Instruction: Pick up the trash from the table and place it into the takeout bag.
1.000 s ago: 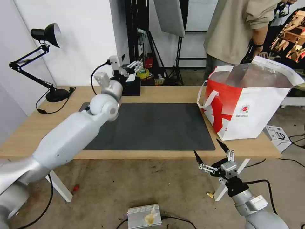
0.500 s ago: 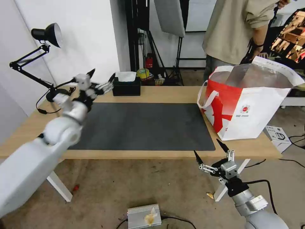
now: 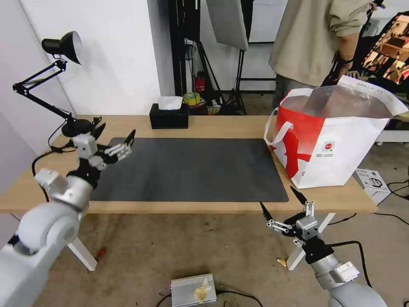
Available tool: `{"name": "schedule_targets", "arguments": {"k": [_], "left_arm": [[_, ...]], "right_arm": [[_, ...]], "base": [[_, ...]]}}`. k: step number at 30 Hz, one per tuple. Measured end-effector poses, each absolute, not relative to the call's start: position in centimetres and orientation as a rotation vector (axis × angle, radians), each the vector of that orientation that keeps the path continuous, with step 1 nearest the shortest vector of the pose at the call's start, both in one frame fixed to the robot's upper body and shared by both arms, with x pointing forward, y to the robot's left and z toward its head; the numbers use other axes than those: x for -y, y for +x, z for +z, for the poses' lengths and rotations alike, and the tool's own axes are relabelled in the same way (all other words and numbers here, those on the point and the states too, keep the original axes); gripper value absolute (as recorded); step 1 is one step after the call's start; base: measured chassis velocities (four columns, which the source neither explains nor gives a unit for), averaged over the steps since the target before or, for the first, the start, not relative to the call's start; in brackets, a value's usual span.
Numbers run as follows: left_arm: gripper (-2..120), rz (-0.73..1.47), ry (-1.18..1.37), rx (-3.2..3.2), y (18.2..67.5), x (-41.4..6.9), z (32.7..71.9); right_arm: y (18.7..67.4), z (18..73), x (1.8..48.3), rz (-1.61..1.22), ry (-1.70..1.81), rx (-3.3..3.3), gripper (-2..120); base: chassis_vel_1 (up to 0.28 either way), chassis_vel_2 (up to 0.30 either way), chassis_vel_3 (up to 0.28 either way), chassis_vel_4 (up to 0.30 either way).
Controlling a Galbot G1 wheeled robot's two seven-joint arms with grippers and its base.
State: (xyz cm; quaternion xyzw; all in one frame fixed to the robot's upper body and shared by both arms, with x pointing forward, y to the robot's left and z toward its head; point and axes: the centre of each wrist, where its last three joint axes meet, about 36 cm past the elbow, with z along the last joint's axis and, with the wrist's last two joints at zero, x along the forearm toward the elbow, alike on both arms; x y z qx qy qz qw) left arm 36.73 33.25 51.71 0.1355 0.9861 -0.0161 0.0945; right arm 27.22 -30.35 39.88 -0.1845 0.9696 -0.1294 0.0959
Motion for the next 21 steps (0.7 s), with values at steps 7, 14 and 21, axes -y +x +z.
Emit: {"name": "schedule_targets", "arguments": {"k": [7,14,21], "left_arm": [[100,-0.092,0.383,-2.929,33.2,-31.7,48.7],[100,-0.079,0.353,-2.916,29.5,-30.2,46.2],[100,0.001,0.331,-2.891,27.2,-28.9,44.3]], "right_arm": [[27.2,39.9,30.4,-0.384,-0.547,-2.873,100],[27.2,39.9,30.4,-0.384,-0.547,-2.873,100],[27.2,39.9,30.4,-0.384,-0.547,-2.873,100]], "base": [[0.000,0.000,0.000,0.000],[0.000,0.000,0.000,0.000],[0.000,0.000,0.000,0.000]]}}
